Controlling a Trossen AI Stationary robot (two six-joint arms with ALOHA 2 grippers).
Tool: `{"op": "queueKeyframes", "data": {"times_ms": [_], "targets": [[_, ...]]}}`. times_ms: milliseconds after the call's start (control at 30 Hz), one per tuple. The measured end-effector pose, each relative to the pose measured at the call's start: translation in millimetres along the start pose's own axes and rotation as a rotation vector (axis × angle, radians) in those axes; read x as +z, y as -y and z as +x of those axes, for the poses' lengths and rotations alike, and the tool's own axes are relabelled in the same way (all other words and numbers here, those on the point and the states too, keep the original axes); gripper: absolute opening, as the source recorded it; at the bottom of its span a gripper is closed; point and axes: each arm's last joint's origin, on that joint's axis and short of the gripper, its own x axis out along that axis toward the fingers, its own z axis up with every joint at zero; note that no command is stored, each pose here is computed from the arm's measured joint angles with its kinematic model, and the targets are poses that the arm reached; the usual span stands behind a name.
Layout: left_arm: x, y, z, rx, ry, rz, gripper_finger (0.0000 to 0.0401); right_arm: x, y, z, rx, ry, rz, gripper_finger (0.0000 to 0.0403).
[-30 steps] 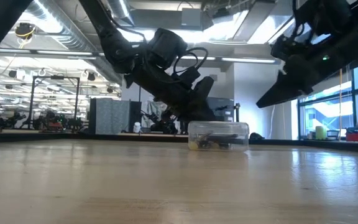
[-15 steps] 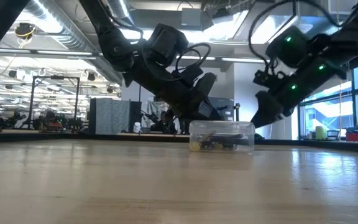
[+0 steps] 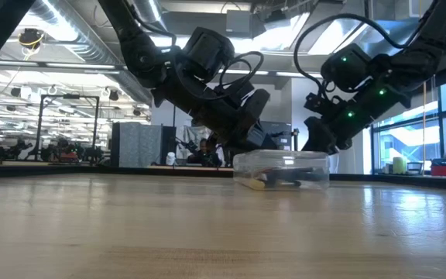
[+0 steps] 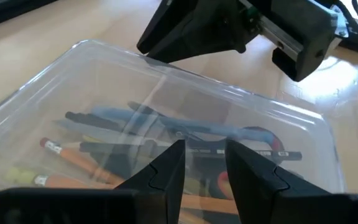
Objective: Pick & place school supplies into a supply box
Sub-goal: Close the transparent supply box
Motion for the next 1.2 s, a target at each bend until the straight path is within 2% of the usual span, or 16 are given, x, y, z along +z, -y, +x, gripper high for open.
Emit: {"op": "queueKeyframes", "data": {"times_ms": [233, 433, 633, 967, 1200], "targets": [[-0.8, -0.5, 0.1, 0.012, -0.007, 0.111, 0.0109, -0.9, -0.3, -3.1, 0.022, -0.033, 0.002, 0.0087], [-0.5, -7.6, 0.3, -0.009, -0.056, 0.151, 0.0109, -1.6, -2.5, -4.0, 0.079, -0.056, 0.133, 0.0087], [-0.3, -8.2, -0.3, -0.022, -0.065, 0.194, 0.0108, -5.0, -12.3, -7.0, 0.092, -0.075, 0.185, 0.0087], [-1.3, -8.7, -1.0, -0.021, -0.087, 0.228, 0.0098, -13.0, -23.3, -11.1, 0.110, -0.127, 0.147, 0.0087], [-1.3, -8.9, -1.2, -0.021, -0.089, 0.260, 0.0092, -15.6, -30.0, -13.7, 0.127, -0.140, 0.170, 0.0087]]}}
